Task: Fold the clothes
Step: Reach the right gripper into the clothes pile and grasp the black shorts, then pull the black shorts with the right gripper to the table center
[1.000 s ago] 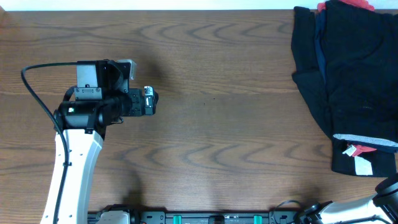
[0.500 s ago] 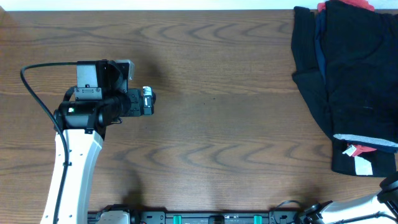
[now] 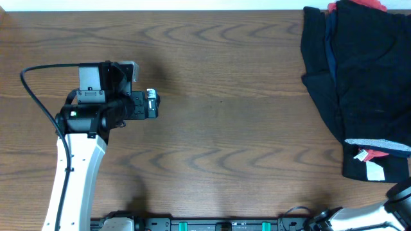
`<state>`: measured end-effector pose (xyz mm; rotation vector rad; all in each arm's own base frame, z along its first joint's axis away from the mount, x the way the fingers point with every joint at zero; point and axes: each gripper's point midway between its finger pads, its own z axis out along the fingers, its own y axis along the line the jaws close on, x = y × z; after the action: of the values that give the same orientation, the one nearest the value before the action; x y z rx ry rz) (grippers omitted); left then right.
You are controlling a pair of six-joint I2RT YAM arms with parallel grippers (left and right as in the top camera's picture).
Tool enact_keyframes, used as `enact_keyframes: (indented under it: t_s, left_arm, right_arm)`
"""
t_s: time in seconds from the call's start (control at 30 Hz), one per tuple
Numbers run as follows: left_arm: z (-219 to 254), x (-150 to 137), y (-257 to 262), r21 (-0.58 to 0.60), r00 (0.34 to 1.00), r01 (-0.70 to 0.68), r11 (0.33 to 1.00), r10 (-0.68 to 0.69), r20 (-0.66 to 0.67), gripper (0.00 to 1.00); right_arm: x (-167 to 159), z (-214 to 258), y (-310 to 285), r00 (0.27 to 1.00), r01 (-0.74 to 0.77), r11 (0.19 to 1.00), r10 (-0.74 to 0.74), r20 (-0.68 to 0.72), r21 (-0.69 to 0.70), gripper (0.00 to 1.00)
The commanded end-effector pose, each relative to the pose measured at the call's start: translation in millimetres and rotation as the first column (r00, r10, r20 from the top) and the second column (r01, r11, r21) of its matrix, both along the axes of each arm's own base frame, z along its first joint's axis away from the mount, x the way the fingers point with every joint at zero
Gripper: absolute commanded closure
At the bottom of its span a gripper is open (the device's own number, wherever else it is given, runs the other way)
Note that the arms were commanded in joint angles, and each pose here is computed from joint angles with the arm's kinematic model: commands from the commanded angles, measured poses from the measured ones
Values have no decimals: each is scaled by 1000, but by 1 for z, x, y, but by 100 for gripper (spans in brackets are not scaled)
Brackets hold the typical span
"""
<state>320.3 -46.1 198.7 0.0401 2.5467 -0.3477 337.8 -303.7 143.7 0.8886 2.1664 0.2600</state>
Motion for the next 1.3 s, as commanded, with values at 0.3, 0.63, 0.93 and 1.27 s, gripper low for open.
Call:
enact_keyframes:
  t_s: [0.3,0.63,0.93,1.27]
  left_arm:
    - [77,-13,43,48,955,-183,982,167,243,4]
    - [91,-52,97,48,895,-382,923,357,267,4]
    - [86,-58,108,52,885,-422,905,399,241,4]
    - [82,-53,109,54,889,-421,906,400,225,4]
  right_arm:
    - [103,199,288,695,-560,795,604,391,-232,99]
    - [117,169,556,326,-840,477,824,463,-257,99]
    - [63,65,716,159,-962,235,893,420,-136,99]
    - [-8,41,758,-9,-1000,1,921,389,-25,99]
